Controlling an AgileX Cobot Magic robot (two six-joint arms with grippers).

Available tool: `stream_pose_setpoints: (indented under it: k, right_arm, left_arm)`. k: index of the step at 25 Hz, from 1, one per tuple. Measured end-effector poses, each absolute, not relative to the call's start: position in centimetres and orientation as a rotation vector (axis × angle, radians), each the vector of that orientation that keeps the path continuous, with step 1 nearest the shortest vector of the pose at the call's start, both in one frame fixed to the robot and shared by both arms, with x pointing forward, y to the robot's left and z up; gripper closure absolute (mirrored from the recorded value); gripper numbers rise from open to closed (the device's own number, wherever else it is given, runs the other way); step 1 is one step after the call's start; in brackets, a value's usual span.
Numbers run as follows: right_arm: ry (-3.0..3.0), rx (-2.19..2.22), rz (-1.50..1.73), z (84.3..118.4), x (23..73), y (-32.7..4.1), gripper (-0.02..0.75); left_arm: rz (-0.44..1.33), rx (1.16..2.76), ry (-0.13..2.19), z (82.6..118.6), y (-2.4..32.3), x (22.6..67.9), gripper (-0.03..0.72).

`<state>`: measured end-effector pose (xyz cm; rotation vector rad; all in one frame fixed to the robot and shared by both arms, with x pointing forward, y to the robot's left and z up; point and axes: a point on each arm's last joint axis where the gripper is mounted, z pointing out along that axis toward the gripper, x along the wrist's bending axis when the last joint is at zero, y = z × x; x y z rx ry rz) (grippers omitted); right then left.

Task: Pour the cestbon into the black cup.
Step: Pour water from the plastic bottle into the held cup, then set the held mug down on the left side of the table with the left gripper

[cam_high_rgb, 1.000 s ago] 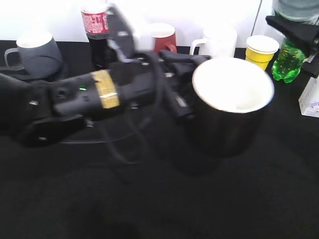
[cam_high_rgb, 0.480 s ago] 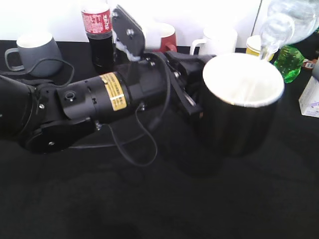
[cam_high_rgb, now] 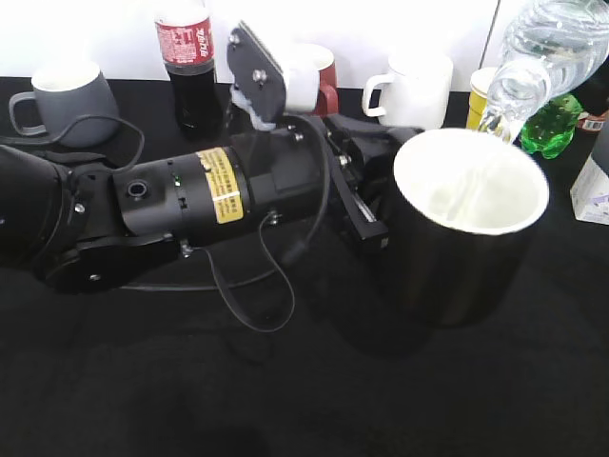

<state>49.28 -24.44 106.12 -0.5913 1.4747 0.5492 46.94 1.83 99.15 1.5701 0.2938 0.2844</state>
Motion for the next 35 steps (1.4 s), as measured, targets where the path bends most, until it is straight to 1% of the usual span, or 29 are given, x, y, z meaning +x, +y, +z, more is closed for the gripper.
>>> stream_pose_setpoints:
  k: [14, 17, 21, 23, 25, 26, 28, 31, 33, 35]
  right_arm:
    - [1.429, -0.595, 0.552, 106.6, 49.1, -24.4, 0.246]
    - [1.51, -0.424, 0.743, 106.6, 49.1, -24.4, 0.246]
    - [1.648, 0.049, 1.216, 106.6, 49.1, -24.4, 0.246]
    - [1.68, 0.294, 1.432, 106.6, 49.1, -24.4, 0.246]
    - [1.689, 0.529, 1.619, 106.6, 49.1, -24.4, 0.246]
    - [1.687, 0.593, 1.663, 106.6, 49.1, -24.4, 0.246]
    - [1.679, 0.635, 1.686, 106.6, 49.2, -24.4, 0.246]
    - [1.603, 0.7, 1.719, 107.0, 49.5, -24.8, 0.246]
    - [1.56, 0.74, 1.736, 107.2, 49.7, -25.0, 0.246]
    - [1.566, 0.766, 1.735, 106.7, 50.0, -25.0, 0.246]
  left_arm:
    - [0.297, 1.588, 0.361, 98.9, 2.0, 47.3, 0.639]
    - [0.293, 1.563, 0.349, 99.1, 2.0, 47.3, 0.639]
    - [0.307, 1.502, 0.361, 99.6, 2.5, 47.9, 0.639]
    - [0.342, 1.467, 0.393, 99.9, 3.7, 49.1, 0.639]
    - [0.403, 1.437, 0.423, 99.6, 5.8, 50.4, 0.639]
    - [0.43, 1.431, 0.451, 99.1, 7.1, 50.8, 0.639]
    - [0.494, 1.444, 0.52, 97.8, 9.8, 51.5, 0.639]
    - [0.652, 1.442, 0.658, 96.2, 14.3, 52.6, 0.639]
    - [0.75, 1.445, 0.709, 95.8, 16.8, 53.5, 0.639]
    - [0.795, 1.424, 0.782, 94.7, 18.7, 54.6, 0.639]
